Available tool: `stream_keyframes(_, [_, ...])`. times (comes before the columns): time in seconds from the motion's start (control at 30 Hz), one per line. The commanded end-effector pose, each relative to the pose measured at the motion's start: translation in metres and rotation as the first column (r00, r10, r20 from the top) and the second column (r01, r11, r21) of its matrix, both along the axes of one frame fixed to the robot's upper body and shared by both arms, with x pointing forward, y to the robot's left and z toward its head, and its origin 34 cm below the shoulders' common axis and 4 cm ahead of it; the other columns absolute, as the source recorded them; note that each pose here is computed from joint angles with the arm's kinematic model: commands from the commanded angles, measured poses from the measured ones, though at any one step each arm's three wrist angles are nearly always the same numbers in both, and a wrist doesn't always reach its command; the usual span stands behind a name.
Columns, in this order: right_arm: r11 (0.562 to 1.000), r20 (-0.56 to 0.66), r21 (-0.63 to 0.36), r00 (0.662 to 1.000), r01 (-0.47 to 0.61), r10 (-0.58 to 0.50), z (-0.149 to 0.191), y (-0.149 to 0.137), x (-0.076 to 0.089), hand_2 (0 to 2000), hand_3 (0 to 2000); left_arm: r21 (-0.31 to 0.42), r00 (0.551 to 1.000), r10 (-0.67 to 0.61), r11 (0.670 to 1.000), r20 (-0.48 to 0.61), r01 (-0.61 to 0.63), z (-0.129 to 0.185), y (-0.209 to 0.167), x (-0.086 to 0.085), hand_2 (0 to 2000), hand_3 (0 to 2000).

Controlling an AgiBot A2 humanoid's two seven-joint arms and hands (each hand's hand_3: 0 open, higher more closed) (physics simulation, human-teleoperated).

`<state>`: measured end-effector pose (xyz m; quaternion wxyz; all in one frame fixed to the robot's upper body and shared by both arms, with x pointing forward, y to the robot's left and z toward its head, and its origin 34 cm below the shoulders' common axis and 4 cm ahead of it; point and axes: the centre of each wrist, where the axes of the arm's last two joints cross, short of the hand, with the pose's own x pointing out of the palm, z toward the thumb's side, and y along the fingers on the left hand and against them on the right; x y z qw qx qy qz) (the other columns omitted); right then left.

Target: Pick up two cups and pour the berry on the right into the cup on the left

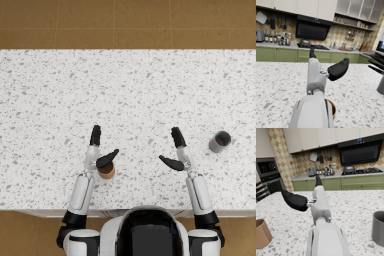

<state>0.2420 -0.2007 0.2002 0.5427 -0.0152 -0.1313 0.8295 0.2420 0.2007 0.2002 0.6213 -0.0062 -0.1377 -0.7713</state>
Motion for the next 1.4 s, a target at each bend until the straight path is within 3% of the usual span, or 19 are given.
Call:
stream_keyframes(0.03, [1.0,0.0,0.0,1.0,0.0,0.0,0.0,0.0,0.0,0,0,0.0,1.0,0.0,1.0,0.0,0.0,0.0,0.0,0.0,0,0])
stream_keyframes(0.5, [1.0,0.0,0.0,1.0,0.0,0.0,0.0,0.0,0.0,0,0,0.006,0.999,-0.021,1.0,-0.024,0.022,-0.006,-0.006,0.001,0,0])
stream_keyframes(0.53, [1.0,-0.024,-0.006,0.999,-0.022,0.021,-0.006,0.006,0.001,0,0,0.003,0.999,-0.031,1.0,0.014,0.031,-0.005,-0.003,0.001,0,0])
stream_keyframes(0.67, [0.99,0.049,0.06,0.99,0.128,-0.131,0.0,-0.013,-0.003,0,0,-0.003,0.996,-0.011,1.0,0.084,0.012,-0.004,0.014,-0.007,0,0])
stream_keyframes(0.77, [0.963,0.081,0.033,0.96,0.268,-0.27,0.0,-0.04,-0.007,0,0,0.087,0.993,0.039,0.995,0.108,-0.048,-0.008,0.026,-0.016,0,0])
stream_keyframes(0.9, [0.926,0.15,-0.05,0.919,0.375,-0.364,0.003,-0.055,-0.012,0,0,0.213,0.99,0.065,0.973,0.125,-0.09,-0.013,0.031,-0.034,0,0])
stream_keyframes(1.0, [0.866,0.195,-0.104,0.864,0.49,-0.465,0.006,-0.077,-0.014,0,0,0.291,0.99,0.094,0.949,0.109,-0.122,-0.021,0.038,-0.05,0,0])
stream_keyframes(1.13, [0.771,0.227,-0.192,0.792,0.607,-0.567,0.002,-0.103,-0.015,0,0,0.336,0.995,0.089,0.937,0.045,-0.099,-0.037,0.038,-0.066,0,0])
stream_keyframes(1.4, [0.672,0.17,-0.26,0.718,0.693,-0.675,-0.021,-0.133,-0.021,0,0,0.352,0.991,0.109,0.933,-0.074,-0.076,-0.067,0.041,-0.071,0,0])
